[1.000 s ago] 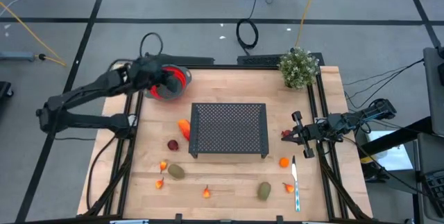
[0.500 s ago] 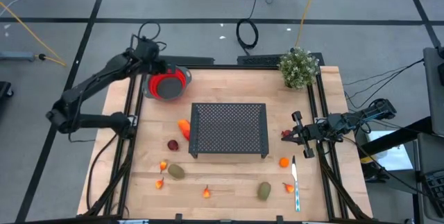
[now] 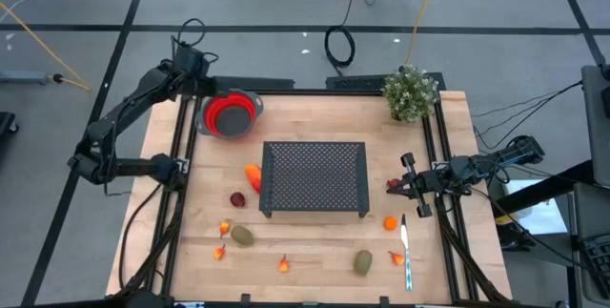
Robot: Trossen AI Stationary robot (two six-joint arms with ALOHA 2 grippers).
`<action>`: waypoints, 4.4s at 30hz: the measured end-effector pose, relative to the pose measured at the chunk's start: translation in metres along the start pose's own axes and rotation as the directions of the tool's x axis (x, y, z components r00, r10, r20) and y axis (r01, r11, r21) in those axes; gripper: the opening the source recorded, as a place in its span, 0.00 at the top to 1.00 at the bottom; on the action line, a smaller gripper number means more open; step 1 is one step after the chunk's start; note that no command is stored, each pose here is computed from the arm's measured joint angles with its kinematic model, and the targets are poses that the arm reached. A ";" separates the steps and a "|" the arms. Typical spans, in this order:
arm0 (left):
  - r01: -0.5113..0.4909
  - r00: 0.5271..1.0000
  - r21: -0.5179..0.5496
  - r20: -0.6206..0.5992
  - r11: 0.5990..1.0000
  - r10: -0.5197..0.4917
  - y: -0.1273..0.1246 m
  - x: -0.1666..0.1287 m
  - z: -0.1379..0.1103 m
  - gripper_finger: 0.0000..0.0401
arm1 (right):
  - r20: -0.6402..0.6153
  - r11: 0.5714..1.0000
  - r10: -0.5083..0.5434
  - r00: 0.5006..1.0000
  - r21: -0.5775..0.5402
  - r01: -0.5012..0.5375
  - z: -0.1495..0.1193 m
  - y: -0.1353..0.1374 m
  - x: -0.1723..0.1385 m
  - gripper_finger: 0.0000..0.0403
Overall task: Pick & Place Fruit
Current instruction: Put the red strainer bowl on the shelf
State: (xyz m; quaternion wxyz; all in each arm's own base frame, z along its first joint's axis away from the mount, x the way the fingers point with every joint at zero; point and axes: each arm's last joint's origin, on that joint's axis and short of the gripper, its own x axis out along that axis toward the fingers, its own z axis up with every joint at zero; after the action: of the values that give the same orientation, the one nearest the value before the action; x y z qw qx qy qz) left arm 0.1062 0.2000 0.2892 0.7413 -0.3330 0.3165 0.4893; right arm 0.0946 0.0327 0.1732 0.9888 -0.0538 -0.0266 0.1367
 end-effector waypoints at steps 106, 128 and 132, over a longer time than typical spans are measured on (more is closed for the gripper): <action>-0.162 0.925 0.133 -0.326 0.978 0.197 0.028 0.107 -0.004 0.98 | -0.002 1.000 -0.002 1.000 -0.001 0.002 0.000 0.000 0.000 1.00; 0.188 0.952 -0.054 0.257 0.981 -0.169 0.005 -0.030 0.017 1.00 | -0.002 1.000 -0.002 1.000 0.000 0.002 0.000 0.000 0.000 1.00; 0.330 0.893 -0.017 0.330 0.944 -0.306 0.000 -0.049 0.018 1.00 | -0.002 1.000 -0.002 1.000 0.000 0.002 0.000 0.000 0.000 1.00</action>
State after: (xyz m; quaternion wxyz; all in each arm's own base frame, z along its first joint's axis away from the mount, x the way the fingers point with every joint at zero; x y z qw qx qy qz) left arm 0.0932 0.1893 0.3385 0.8405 -0.3221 0.1140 0.4205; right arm 0.0946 0.0326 0.1731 0.9890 -0.0541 -0.0258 0.1354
